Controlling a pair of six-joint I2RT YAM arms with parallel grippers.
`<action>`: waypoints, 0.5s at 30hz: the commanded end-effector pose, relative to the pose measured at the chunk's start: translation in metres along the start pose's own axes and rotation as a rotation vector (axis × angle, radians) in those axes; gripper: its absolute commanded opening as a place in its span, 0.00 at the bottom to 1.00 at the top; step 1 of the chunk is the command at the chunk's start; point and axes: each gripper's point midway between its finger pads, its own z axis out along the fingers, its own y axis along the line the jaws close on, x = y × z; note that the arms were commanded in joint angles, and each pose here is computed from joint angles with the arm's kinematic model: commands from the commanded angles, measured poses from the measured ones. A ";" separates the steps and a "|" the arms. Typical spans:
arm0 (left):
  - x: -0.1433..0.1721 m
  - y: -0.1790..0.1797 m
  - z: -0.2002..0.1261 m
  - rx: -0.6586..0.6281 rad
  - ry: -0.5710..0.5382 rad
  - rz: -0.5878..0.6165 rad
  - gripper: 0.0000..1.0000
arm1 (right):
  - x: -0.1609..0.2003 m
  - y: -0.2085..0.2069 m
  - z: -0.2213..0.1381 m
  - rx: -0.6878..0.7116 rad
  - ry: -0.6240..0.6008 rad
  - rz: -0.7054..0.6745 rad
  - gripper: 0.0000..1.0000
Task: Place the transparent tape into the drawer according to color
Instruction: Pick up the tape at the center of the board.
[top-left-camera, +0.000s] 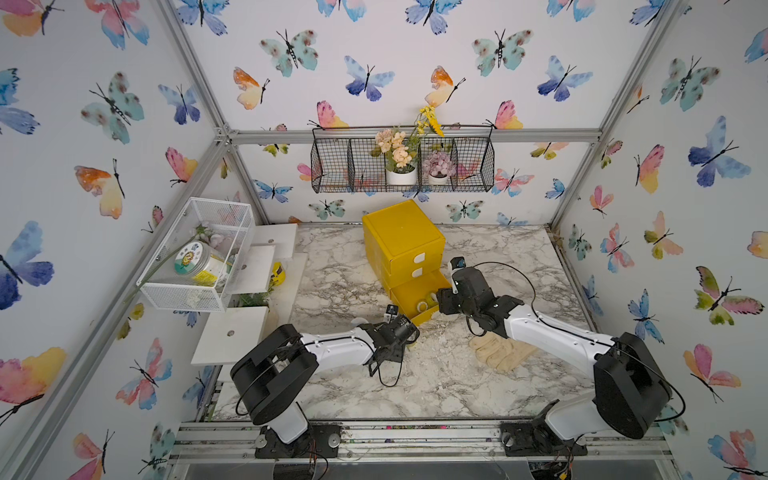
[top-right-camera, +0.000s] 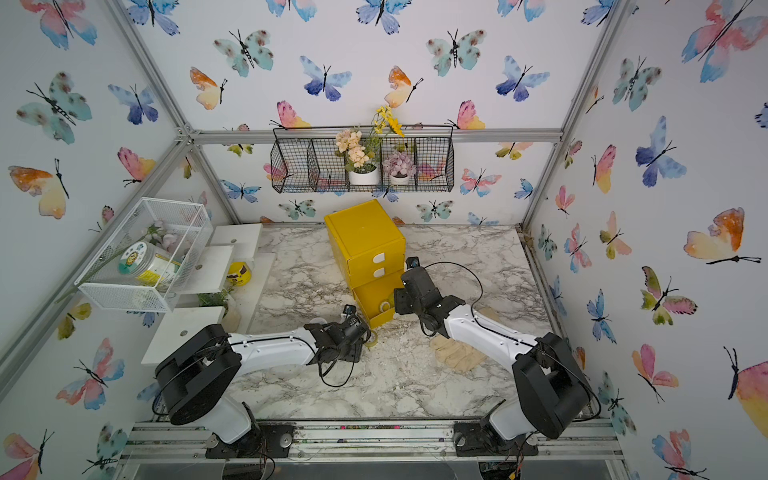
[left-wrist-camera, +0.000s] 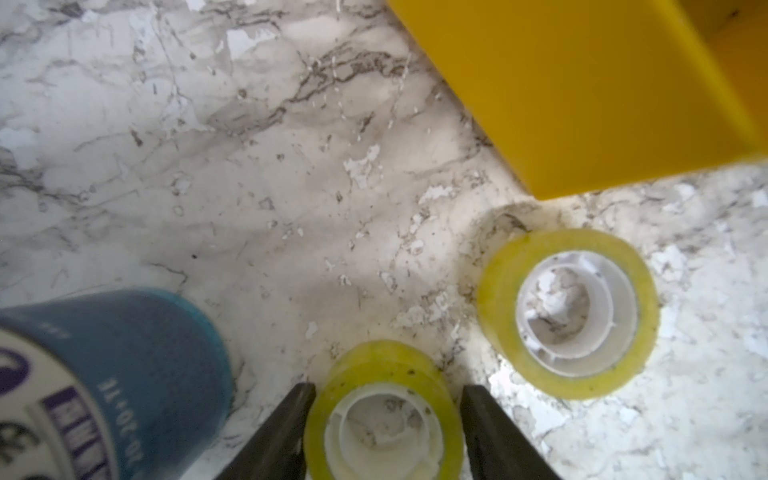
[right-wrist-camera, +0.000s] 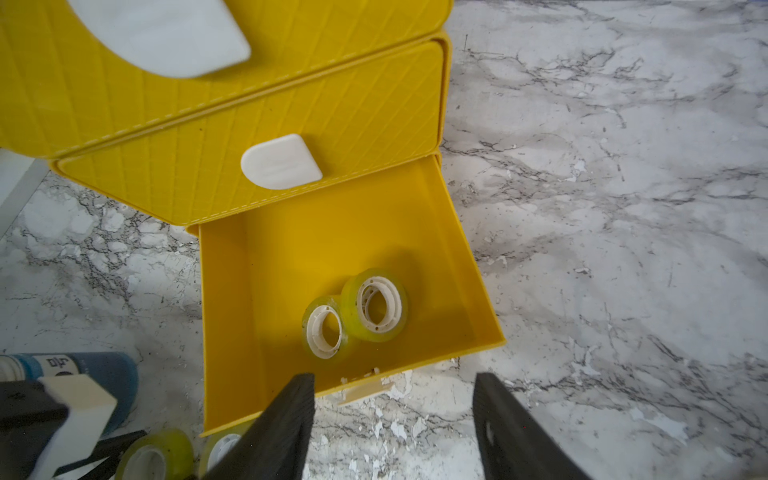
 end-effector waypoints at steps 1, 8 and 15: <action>0.017 0.008 0.006 -0.040 0.050 0.031 0.54 | -0.002 -0.006 -0.005 0.022 -0.015 0.007 0.66; 0.009 0.009 -0.021 -0.006 0.019 0.002 0.46 | -0.001 -0.008 -0.006 0.029 -0.020 0.011 0.66; -0.025 0.011 -0.079 0.084 -0.099 -0.062 0.47 | 0.004 -0.009 -0.009 0.022 -0.020 0.024 0.66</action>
